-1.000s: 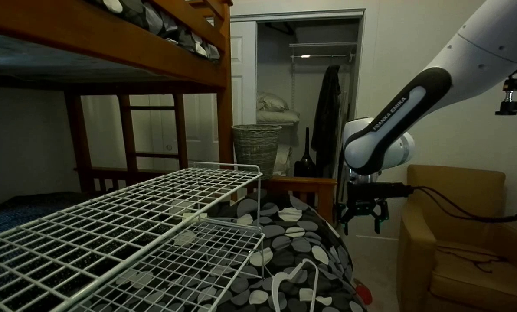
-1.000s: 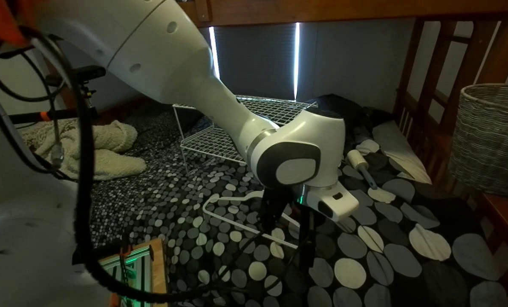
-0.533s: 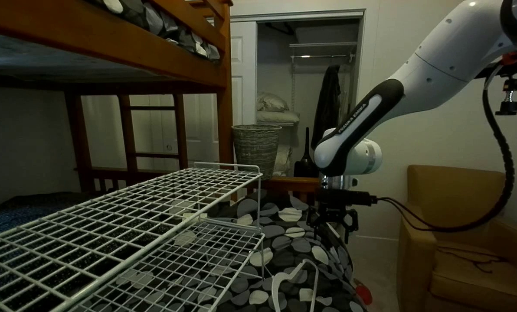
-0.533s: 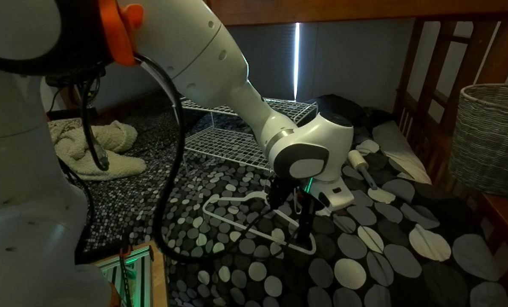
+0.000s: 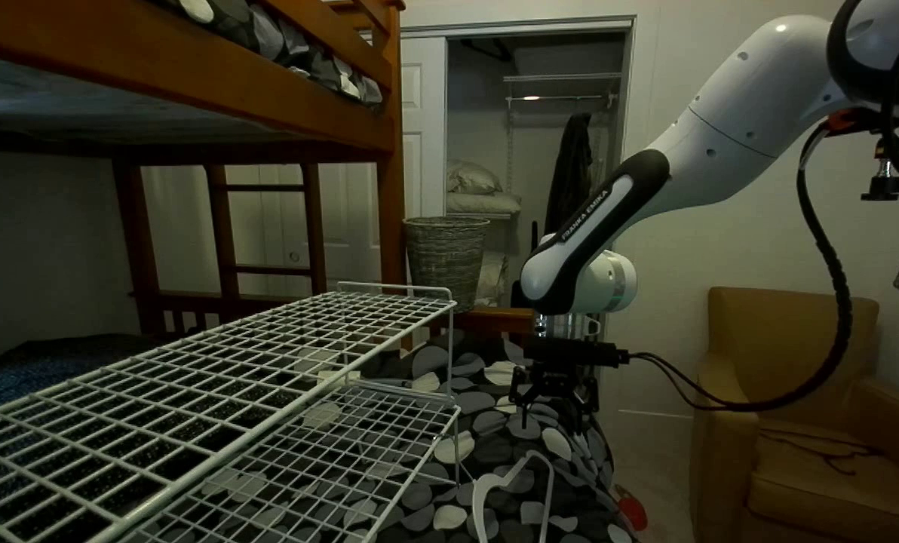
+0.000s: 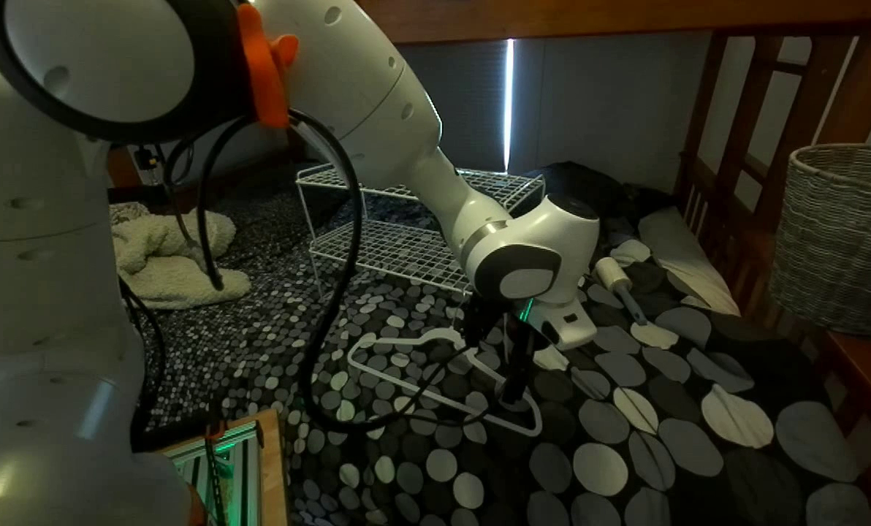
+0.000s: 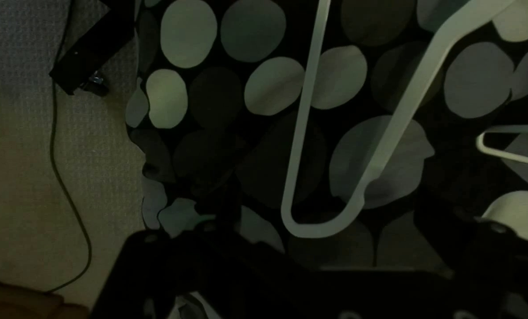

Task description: Hang the clothes hanger on the top shelf of the rack

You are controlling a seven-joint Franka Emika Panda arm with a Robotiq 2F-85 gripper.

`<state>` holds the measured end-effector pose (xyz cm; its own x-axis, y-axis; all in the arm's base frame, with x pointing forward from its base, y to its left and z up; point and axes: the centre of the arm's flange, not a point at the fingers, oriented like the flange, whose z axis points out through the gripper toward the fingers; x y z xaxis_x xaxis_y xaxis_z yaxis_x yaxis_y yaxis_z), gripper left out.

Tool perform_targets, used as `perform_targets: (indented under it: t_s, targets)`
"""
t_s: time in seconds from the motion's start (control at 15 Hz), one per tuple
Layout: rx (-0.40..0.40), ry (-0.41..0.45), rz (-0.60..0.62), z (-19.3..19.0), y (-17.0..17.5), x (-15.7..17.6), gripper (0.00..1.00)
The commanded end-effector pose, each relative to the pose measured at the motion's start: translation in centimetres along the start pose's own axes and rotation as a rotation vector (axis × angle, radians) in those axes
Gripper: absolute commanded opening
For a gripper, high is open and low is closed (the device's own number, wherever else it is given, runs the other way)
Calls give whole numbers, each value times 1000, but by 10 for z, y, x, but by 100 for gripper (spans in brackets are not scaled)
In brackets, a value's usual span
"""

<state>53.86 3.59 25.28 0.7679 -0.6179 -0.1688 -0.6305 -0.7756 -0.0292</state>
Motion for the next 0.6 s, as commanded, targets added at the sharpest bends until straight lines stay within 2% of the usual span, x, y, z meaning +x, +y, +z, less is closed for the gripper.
perform_targets:
  t_s: [0.0,0.27,0.53]
  targets:
    - [0,0,0,0,0,0,100]
    - [133,-69,92,9,-14,-2,100]
    - [194,-91,124,18,-14,-5,100]
